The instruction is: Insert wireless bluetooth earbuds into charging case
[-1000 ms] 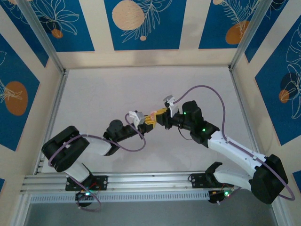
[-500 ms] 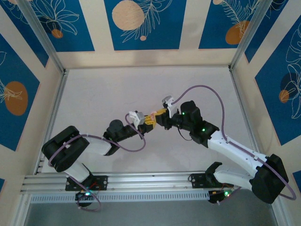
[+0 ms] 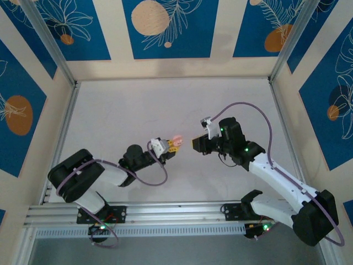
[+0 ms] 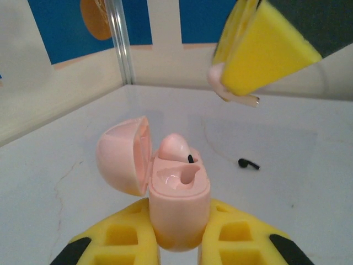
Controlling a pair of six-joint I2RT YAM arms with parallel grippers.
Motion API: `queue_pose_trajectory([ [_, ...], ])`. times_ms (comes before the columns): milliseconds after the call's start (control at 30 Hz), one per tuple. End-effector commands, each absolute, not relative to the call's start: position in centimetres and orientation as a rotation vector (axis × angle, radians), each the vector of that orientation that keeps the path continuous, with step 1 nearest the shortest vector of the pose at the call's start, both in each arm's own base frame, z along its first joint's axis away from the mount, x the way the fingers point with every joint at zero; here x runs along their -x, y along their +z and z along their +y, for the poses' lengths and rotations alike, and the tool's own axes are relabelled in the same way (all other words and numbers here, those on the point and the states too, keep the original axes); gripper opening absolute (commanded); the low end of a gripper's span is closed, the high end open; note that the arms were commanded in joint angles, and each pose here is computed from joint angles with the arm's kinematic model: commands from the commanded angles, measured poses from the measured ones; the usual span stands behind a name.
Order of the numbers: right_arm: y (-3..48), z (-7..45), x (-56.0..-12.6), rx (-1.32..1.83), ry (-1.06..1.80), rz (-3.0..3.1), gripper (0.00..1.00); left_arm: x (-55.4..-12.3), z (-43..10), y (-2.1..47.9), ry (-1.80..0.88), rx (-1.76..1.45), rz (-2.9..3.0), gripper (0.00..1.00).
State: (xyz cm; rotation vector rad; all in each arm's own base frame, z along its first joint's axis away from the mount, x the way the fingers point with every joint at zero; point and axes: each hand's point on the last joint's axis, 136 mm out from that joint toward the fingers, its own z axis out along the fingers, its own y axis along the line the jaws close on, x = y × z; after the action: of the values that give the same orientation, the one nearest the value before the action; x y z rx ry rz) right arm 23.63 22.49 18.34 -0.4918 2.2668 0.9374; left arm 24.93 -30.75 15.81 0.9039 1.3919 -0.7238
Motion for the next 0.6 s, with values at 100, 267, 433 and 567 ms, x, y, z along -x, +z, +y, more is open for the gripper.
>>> queue_pose_trajectory([
  [100, 12.5, 20.5, -21.0, 0.222, 0.928, 2.684, 0.2, -25.0, -29.3, 15.7, -0.61, -0.942, 1.401, 0.13],
  [267, 9.0, 19.5, -20.2, 0.049, 0.822, 2.914, 0.2, -24.8, -29.0, 15.8, -0.601, -0.951, 1.41, 0.14],
  [433, 6.3, 18.7, -19.3, -0.023, 0.654, 3.074, 0.21, -24.8, -29.0, 16.0, -0.599, -0.954, 1.41, 0.14],
  [567, 4.9, 18.6, -18.7, -0.027, 0.556, 3.172, 0.21, -24.9, -29.0, 16.1, -0.596, -0.955, 1.411, 0.14],
])
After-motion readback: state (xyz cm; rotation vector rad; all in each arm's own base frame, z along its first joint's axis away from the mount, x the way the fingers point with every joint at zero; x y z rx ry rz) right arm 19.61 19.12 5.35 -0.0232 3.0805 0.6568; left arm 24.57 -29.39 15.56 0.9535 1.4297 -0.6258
